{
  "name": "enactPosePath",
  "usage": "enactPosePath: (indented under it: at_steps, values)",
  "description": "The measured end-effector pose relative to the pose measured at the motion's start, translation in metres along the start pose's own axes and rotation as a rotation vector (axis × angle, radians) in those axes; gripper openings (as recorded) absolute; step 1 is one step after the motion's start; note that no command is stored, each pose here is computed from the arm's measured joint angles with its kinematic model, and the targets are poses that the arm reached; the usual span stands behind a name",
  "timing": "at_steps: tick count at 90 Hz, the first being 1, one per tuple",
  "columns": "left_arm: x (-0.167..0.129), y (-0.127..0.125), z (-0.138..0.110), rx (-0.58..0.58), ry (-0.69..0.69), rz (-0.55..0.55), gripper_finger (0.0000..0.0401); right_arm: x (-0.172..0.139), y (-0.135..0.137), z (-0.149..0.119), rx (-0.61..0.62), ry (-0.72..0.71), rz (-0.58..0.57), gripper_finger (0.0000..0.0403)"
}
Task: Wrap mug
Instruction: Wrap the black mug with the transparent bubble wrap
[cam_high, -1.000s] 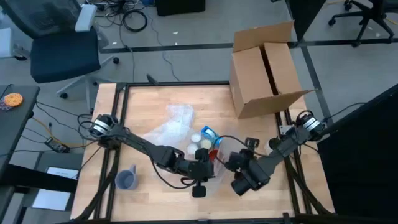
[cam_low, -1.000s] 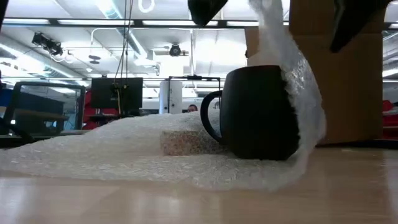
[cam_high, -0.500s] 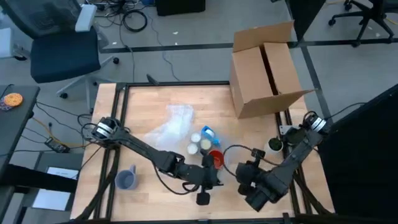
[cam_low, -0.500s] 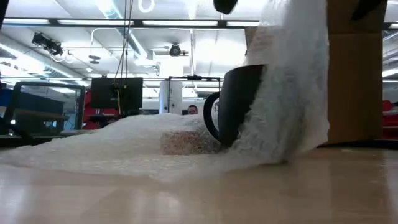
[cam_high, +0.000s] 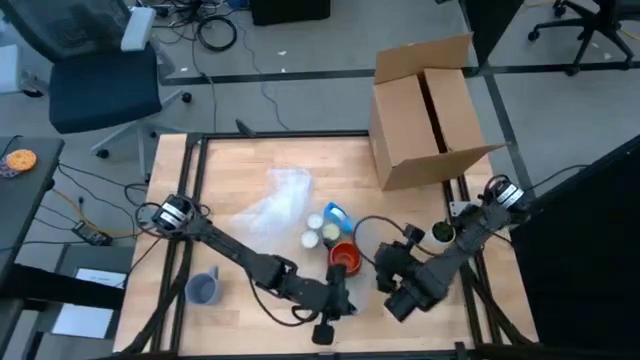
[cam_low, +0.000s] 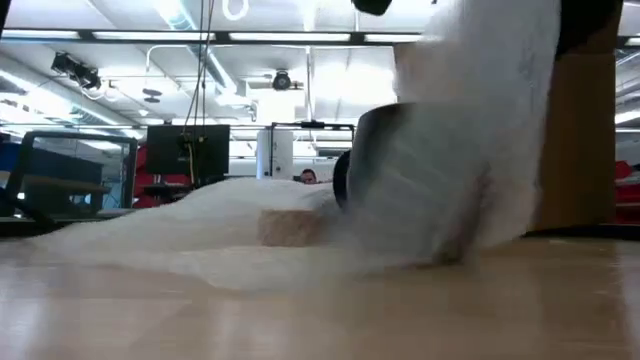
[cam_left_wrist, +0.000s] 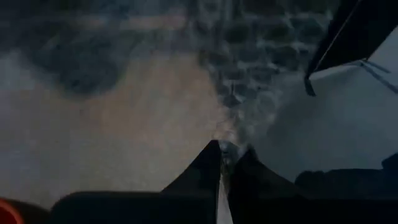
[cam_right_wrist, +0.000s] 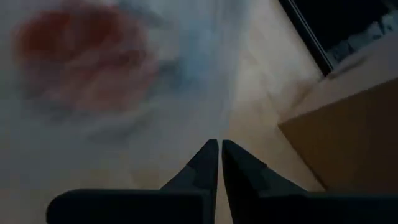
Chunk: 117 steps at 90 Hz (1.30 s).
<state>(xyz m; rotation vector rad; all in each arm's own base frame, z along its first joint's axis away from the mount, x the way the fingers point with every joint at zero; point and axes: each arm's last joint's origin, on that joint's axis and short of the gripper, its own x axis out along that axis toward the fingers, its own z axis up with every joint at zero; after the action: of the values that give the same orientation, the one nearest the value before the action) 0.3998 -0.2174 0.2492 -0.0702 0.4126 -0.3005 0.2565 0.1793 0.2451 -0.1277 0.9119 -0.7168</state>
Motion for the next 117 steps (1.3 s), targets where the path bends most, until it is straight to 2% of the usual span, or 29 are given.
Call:
enactPosePath:
  at_steps: [12, 28, 37, 49, 65, 81, 99, 117]
  values:
    - [0.0, -0.003, 0.0, 0.018, -0.001, -0.007, 0.0, 0.013, 0.008, 0.019, -0.031, -0.04, 0.079, 0.0]
    - [-0.001, -0.003, -0.001, 0.017, 0.0, 0.002, 0.0, 0.024, 0.023, 0.045, -0.1, -0.059, 0.326, 0.0]
    - [-0.001, -0.006, -0.002, 0.019, 0.007, -0.004, 0.0, 0.024, 0.028, 0.056, -0.132, -0.118, 0.416, 0.0]
    - [-0.002, -0.013, -0.004, 0.026, 0.01, -0.01, 0.0, 0.023, 0.03, 0.059, -0.197, -0.158, 0.436, 0.0]
    - [-0.003, -0.015, -0.005, 0.026, 0.017, -0.01, 0.0, 0.021, 0.028, 0.061, -0.215, -0.157, 0.462, 0.0]
    - [-0.023, -0.018, 0.006, 0.018, 0.043, 0.018, 0.0, 0.022, 0.03, 0.061, -0.239, -0.108, 0.565, 0.0]
    - [-0.042, -0.022, 0.015, 0.023, 0.037, 0.028, 0.0, 0.019, 0.036, 0.068, -0.249, -0.195, 0.615, 0.0]
    - [-0.05, -0.024, 0.001, -0.01, 0.058, 0.069, 0.0, 0.028, 0.045, 0.064, -0.237, -0.244, 0.633, 0.0]
